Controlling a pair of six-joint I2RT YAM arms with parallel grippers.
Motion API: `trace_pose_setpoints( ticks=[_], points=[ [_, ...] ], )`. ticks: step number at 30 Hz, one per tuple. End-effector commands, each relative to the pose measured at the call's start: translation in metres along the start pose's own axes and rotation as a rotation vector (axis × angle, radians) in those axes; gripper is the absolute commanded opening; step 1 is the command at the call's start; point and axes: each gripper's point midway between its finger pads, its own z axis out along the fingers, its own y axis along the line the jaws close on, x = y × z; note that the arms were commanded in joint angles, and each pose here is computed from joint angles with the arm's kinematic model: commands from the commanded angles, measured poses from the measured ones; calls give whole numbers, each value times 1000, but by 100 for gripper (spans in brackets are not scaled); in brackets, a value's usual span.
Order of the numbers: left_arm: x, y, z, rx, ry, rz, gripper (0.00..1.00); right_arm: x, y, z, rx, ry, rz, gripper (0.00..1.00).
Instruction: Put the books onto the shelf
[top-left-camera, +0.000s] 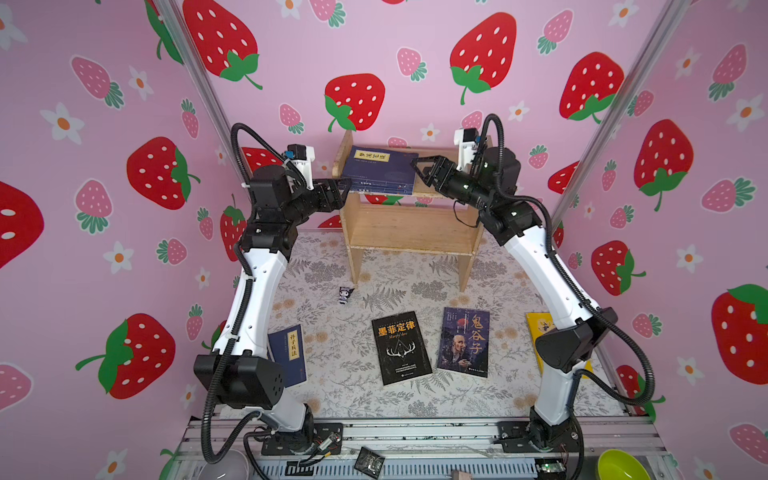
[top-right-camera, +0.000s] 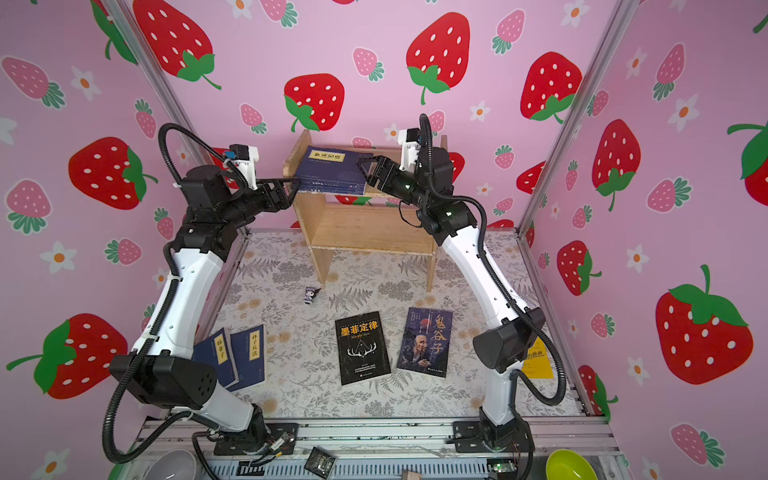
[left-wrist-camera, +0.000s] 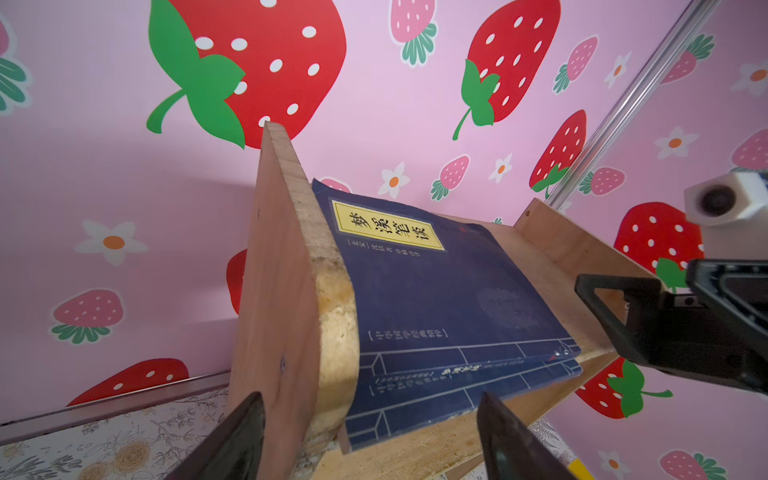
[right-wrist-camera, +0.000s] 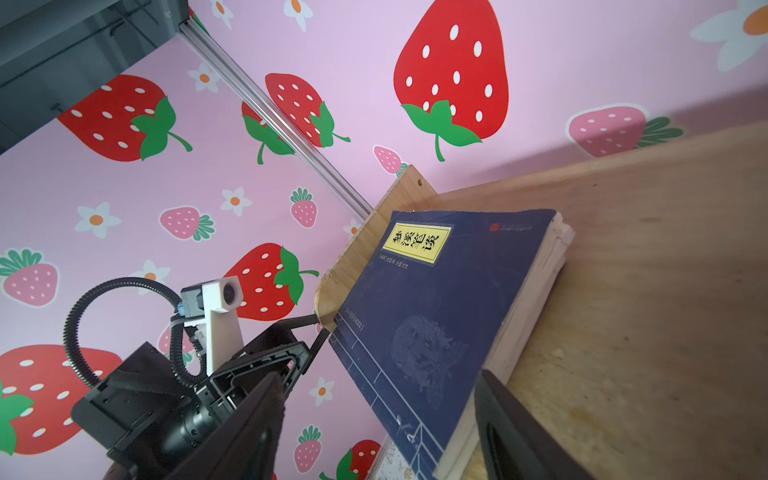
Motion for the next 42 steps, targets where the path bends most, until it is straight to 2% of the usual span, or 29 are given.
trace_pose_setpoints(
  ticks=[1,12,18,25,31,36,39,42],
  points=[
    [-31,-26,-3,124,-69,41,81,9,-12,14,41,9,59,71],
    [-34,-57,-2,299,-73,16,82,24,-37,19,197,16,70,69],
    [-31,-74,-2,358,-63,27,83,22,-40,13,269,-9,30,68],
    [-29,-96,-2,432,-55,30,83,32,-41,23,226,29,52,68],
    [-28,-97,0,437,-52,24,83,35,-23,32,121,44,66,66],
    [-27,-96,2,432,-51,20,83,35,-17,31,117,41,41,64],
    [-27,-93,5,422,-48,13,83,37,-14,29,112,47,32,58],
    [-25,-89,8,410,-49,8,83,35,-9,29,89,40,17,47]
  ],
)
